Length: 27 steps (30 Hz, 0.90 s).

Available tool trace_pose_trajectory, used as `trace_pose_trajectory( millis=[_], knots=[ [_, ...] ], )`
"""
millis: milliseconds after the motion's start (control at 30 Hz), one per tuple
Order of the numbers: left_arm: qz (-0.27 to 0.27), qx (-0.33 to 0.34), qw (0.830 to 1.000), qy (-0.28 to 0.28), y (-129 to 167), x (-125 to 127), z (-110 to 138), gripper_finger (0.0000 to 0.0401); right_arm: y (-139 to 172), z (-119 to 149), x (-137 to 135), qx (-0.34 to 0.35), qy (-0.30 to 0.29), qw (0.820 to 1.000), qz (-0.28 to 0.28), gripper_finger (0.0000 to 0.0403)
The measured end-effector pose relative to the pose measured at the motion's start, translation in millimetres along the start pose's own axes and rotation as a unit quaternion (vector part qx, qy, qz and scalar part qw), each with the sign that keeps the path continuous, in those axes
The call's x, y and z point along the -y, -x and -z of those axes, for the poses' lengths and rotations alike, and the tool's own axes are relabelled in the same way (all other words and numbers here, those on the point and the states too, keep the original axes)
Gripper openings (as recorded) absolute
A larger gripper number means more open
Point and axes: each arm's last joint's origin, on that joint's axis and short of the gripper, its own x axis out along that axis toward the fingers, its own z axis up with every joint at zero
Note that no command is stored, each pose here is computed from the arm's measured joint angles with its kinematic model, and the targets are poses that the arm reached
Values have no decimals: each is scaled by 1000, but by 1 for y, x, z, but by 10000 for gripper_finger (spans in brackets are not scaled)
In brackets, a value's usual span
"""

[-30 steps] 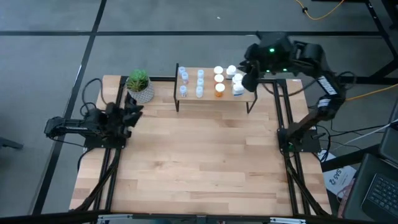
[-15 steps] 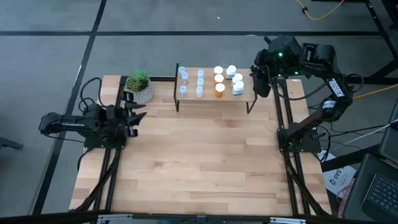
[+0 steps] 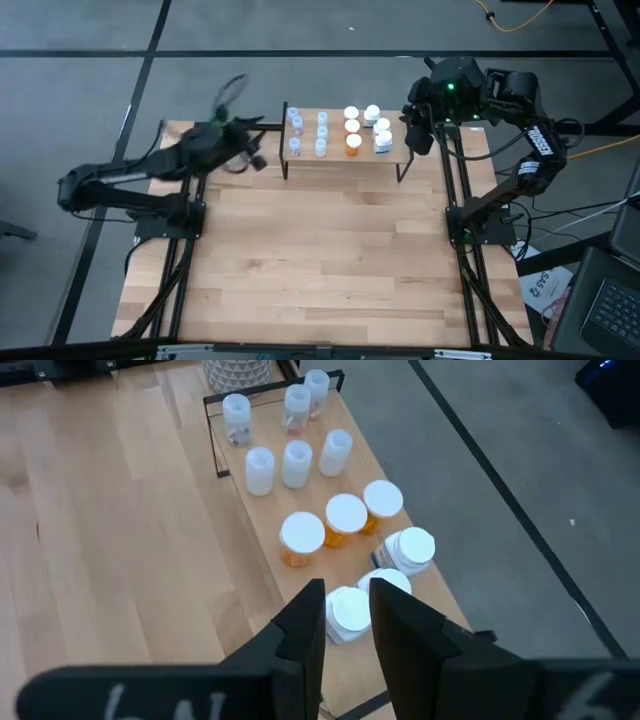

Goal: Pick and place medicine bottles onto shelf by color
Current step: Adjust the pill bottles on the shelf

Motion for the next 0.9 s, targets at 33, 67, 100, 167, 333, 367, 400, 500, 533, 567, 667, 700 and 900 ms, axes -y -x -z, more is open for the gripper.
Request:
trace_pose_trajectory(
  millis=[33, 67, 100, 167, 333, 367, 400, 500, 533, 567, 667, 700, 900],
  knots=[
    [2, -29, 999, -25, -11, 0, -6, 121, 0, 0, 0, 0, -1, 1000, 0, 84],
    [-4, -55, 997, -48, -22, -3, -11, 121, 0, 0, 0, 0, -5, 1000, 0, 84],
    [-15, -77, 995, -68, -33, -6, -15, 121, 0, 0, 0, 0, -13, 1000, 0, 84],
    [-55, -98, 990, -82, -54, -17, -29, 121, 0, 0, 0, -1, -25, 1000, 0, 84],
    [-50, -126, 985, -106, -84, -61, -52, 121, 0, 0, 0, -2, -38, 999, 0, 84],
    [-10, -135, 985, -102, -87, -70, -53, 121, 0, 1, 0, -4, -38, 999, -1, 84],
    [38, -148, 984, -89, -91, -78, -53, 121, 0, 1, 0, -4, -37, 999, -1, 84],
    [165, -209, 963, -42, -103, -103, -38, 119, 0, 1, 0, -4, -38, 999, 0, 84],
    [187, -223, 956, -31, -109, -110, -32, 117, 0, 1, 0, -4, -38, 999, 0, 84],
    [205, -231, 951, -24, -116, -115, -26, 114, 0, 1, 0, -4, -38, 999, -1, 84],
    [199, -257, 946, -20, -135, -129, -7, 108, 0, 1, 0, -4, -40, 999, -1, 84],
    [181, -267, 946, -22, -138, -132, -3, 108, 0, 1, 0, -4, -45, 999, 0, 84],
    [160, -313, 933, -80, -153, -130, 12, 103, 0, 1, 0, -7, -50, 999, 0, 84]
  ],
)
